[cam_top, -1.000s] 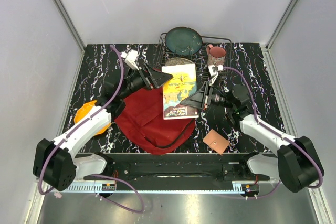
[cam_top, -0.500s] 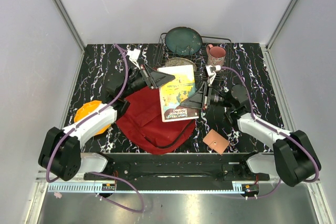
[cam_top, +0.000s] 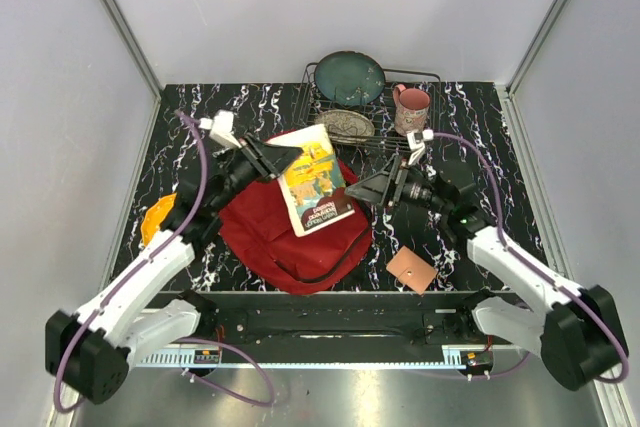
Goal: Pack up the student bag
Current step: Pick up the book from the center of the board.
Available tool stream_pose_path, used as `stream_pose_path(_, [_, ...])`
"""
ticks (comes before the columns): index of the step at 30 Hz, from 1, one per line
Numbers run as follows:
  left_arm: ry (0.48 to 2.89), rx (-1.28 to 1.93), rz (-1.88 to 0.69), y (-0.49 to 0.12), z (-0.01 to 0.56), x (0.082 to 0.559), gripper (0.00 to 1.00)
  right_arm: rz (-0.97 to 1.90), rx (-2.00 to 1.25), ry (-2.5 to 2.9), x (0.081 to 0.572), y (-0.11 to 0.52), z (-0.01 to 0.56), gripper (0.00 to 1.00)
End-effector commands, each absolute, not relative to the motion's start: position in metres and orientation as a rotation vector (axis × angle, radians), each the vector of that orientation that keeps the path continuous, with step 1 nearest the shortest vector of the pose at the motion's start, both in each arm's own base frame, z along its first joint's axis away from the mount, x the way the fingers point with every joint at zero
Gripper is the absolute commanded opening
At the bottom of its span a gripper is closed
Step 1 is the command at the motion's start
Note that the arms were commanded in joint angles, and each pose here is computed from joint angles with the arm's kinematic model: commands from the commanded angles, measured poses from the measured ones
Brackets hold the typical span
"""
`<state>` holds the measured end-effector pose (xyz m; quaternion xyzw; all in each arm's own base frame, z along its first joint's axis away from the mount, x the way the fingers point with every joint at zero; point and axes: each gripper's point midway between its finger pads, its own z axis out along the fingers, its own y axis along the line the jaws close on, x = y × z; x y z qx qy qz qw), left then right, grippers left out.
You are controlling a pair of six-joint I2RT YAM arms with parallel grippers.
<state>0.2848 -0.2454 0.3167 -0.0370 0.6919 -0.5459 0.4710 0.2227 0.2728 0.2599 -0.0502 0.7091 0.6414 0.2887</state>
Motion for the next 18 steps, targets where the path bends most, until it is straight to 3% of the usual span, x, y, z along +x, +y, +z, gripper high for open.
stream_pose_path(1, [1.504, -0.379, -1.113, -0.180, 0.347, 0.293, 0.00, 1.417, 0.088, 1.941, 0.247, 0.246, 0.244, 1.00])
stream_pose_path(9, [1.336, -0.501, -1.111, -0.149, 0.362, 0.283, 0.00, 1.916, 0.269, 1.823, 0.221, 0.272, 0.248, 1.00])
stream_pose_path(18, [1.308, -0.536, -1.163, -0.151, 0.352, 0.284, 0.00, 2.022, 0.184, 1.770, 0.214, 0.317, 0.262, 1.00])
